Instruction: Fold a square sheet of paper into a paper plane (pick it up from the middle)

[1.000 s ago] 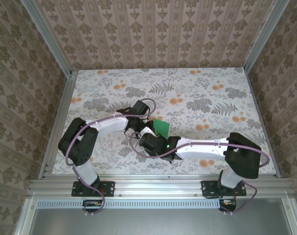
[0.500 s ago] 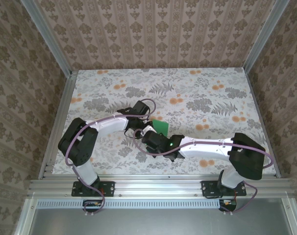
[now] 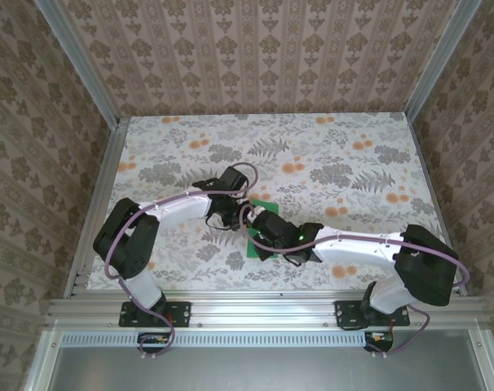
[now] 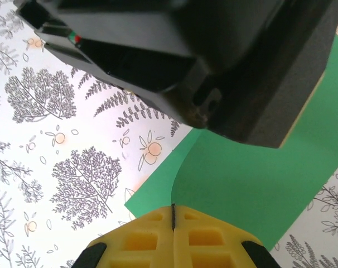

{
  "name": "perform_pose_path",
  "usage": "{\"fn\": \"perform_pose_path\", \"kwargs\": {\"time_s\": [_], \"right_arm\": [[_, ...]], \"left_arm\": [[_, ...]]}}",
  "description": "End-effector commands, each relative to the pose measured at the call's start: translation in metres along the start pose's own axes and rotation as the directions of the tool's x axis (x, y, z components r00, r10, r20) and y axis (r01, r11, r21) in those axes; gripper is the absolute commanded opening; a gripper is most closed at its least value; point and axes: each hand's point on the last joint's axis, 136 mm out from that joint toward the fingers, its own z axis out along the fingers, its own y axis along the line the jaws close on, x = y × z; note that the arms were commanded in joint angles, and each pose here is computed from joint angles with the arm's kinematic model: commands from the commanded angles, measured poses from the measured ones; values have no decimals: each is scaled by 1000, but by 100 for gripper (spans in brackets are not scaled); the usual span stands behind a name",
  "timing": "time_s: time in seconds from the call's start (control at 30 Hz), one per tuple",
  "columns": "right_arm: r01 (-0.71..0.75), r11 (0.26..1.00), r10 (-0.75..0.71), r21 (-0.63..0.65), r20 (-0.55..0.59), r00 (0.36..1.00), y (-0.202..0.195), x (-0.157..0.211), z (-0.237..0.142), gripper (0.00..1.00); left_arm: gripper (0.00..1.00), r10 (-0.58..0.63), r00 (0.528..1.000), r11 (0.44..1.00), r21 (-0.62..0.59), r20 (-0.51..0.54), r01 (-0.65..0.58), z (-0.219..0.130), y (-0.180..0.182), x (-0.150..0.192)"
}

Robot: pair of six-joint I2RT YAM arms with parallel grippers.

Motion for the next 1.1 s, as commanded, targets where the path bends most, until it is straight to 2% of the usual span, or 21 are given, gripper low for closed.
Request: {"fn": "perform_pose_path", "kwargs": {"time_s": [0.0,0.17,0.37,0.67,0.77,0.9,1.07], "right_arm": [[-90,990,95,-110,43,995,7,-11,-8,0],[-179,964,191,-198,47,980,5,-14,-8,0],[-247,932,274,-264,69,959,4,-26,-16,0],[-263,912,308,-314,104,946,9,-43,-26,0],[-279,915,321,-291,109,941,4,-44,-24,0],[-330,903,365,-276,85,927,-2,-38,-17,0],[-383,875,407,-297,22,913,2,-22,3,0]], "left_arm": [[42,6,997,1000,-2,72,-6,-22,-6,-10],[51,-19,986,998,-55,163,28,-42,9,-13],[53,-73,968,993,-76,239,94,-62,32,-10],[53,-119,971,992,-4,208,123,-57,33,0],[48,-140,965,990,20,221,139,-59,34,2],[39,-140,962,989,-7,233,145,-65,43,8],[27,-119,975,993,-5,190,122,-59,42,20]]}}
